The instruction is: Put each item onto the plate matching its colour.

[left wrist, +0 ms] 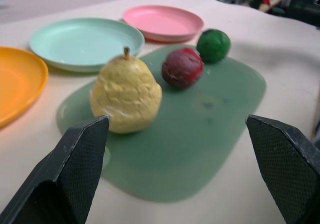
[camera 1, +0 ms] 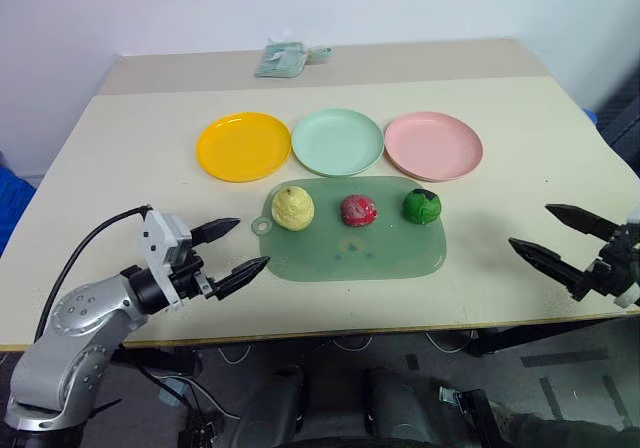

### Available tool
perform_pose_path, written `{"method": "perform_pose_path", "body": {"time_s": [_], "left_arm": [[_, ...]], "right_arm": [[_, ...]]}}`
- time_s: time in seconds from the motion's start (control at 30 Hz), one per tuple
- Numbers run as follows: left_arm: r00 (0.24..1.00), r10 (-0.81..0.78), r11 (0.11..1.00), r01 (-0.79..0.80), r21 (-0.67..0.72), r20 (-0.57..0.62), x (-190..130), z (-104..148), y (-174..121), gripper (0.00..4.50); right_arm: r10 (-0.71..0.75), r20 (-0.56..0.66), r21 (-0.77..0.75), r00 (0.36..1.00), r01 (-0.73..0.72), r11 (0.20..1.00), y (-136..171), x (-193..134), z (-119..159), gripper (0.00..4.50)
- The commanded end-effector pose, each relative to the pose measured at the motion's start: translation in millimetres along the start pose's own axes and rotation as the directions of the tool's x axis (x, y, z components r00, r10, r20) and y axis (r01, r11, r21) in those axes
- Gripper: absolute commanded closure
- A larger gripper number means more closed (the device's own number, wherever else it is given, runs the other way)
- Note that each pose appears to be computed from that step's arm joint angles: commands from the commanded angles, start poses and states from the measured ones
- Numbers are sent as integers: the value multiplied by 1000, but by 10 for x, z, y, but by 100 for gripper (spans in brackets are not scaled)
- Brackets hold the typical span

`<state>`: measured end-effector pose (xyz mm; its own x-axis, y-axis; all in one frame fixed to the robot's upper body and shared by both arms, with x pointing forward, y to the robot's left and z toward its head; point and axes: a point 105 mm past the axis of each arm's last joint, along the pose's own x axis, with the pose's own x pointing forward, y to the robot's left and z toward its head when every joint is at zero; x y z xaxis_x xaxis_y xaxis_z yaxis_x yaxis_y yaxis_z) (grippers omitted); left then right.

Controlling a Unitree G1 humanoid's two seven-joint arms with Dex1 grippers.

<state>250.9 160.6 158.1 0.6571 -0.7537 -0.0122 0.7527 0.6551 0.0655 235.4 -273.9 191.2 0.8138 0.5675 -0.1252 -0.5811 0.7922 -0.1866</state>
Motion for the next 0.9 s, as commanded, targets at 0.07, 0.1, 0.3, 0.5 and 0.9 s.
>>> {"method": "perform_pose_path", "body": {"time_s": [0.07,0.1,0.3,0.5,0.9], "left_arm": [[995,38,999,-38,-2,89,169,182,-1,0],[994,47,999,-46,-10,100,208,199,4,0],[983,164,985,-159,-61,87,555,198,91,0],[981,182,982,-178,-61,73,716,152,98,0],[974,228,973,-228,-39,6,930,-107,233,0]], "right_arm": [[123,90,-36,988,-120,992,193,177,198,5],[147,98,-41,984,-143,989,229,211,212,5],[304,175,-97,937,-290,952,428,482,351,5],[396,247,-170,884,-363,916,533,627,491,5],[435,270,-209,859,-388,897,580,781,466,5]]}}
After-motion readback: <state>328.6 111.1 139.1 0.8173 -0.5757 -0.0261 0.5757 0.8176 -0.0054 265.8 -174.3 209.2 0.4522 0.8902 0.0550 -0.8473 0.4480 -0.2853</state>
